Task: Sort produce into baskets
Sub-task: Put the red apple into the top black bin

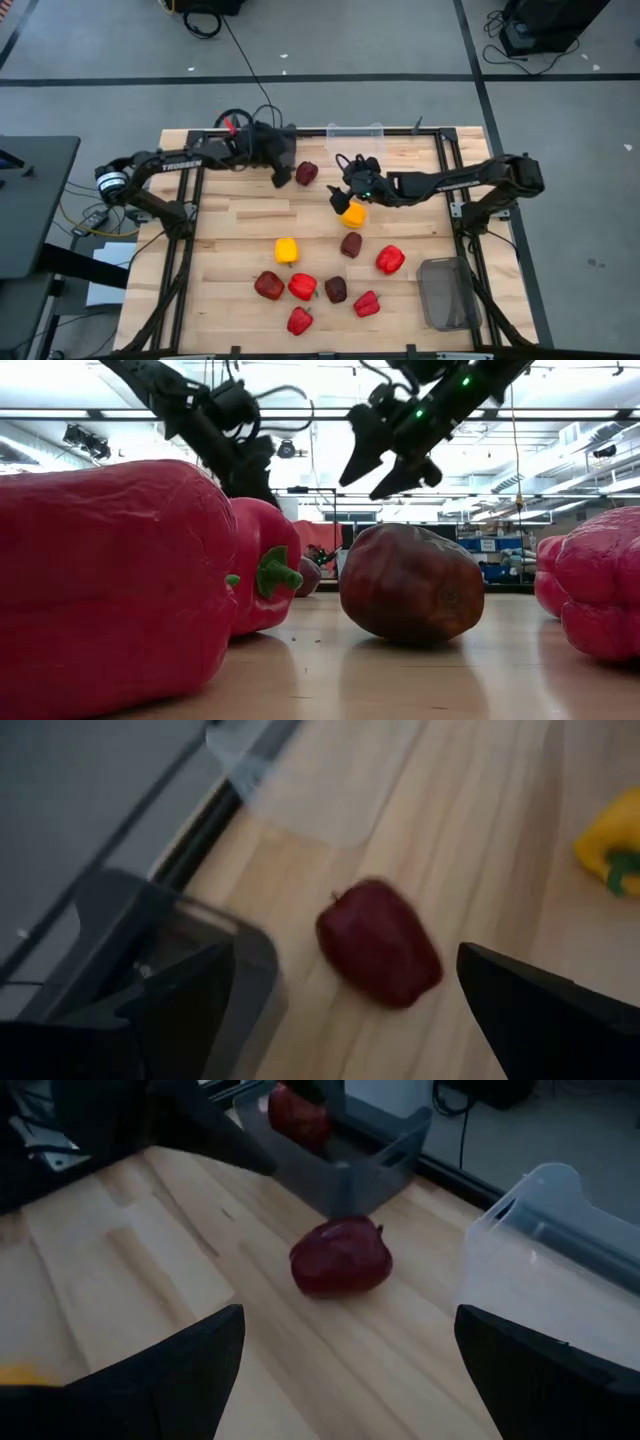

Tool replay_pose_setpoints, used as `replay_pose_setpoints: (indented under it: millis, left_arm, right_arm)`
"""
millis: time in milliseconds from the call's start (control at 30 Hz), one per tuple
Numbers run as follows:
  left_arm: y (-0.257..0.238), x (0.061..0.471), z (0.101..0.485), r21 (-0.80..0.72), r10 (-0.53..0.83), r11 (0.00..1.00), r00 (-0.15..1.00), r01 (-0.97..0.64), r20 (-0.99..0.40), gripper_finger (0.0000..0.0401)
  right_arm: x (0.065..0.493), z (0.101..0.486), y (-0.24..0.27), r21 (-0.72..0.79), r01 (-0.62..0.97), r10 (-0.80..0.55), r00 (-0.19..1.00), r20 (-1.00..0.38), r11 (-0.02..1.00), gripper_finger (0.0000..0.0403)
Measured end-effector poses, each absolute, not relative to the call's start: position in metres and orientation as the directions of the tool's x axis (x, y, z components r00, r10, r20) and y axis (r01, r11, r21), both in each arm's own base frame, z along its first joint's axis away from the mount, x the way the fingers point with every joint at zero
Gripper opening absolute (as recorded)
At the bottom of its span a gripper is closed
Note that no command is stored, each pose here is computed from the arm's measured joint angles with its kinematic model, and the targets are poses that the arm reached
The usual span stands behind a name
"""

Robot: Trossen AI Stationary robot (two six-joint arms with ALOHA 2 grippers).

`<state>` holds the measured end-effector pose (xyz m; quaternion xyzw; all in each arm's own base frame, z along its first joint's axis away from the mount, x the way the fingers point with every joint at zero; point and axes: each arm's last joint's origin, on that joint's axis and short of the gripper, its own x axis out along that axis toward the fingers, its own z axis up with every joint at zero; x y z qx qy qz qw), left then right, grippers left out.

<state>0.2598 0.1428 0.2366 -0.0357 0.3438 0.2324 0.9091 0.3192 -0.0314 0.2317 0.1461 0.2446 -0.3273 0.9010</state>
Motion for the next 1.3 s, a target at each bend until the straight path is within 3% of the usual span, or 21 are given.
replay_pose_setpoints:
  millis: [333, 700, 1033, 1300]
  left_arm:
    - [0.134, 0.291, 0.225, 0.062, 0.388, 0.874, 0.615, -0.482, -0.686, 0.0388]
    - [0.158, 0.344, 0.198, 0.087, 0.331, 0.88, 0.471, -0.467, -0.818, 0.0387]
    - [0.166, 0.363, 0.165, 0.123, 0.276, 0.894, 0.313, -0.43, -0.909, 0.0386]
    - [0.165, 0.368, 0.169, 0.138, 0.26, 0.908, 0.272, -0.396, -0.927, 0.0318]
  right_arm:
    - [0.288, 0.248, -0.004, 0.033, 0.739, -0.6, 0.571, -0.559, 0.673, 0.037]
    - [0.28, 0.246, 0.019, -0.016, 0.734, -0.615, 0.556, -0.559, 0.679, 0.037]
    - [0.269, 0.24, 0.034, -0.072, 0.752, -0.644, 0.506, -0.574, 0.655, 0.0355]
    - [0.267, 0.241, 0.043, -0.077, 0.757, -0.666, 0.516, -0.538, 0.649, 0.0344]
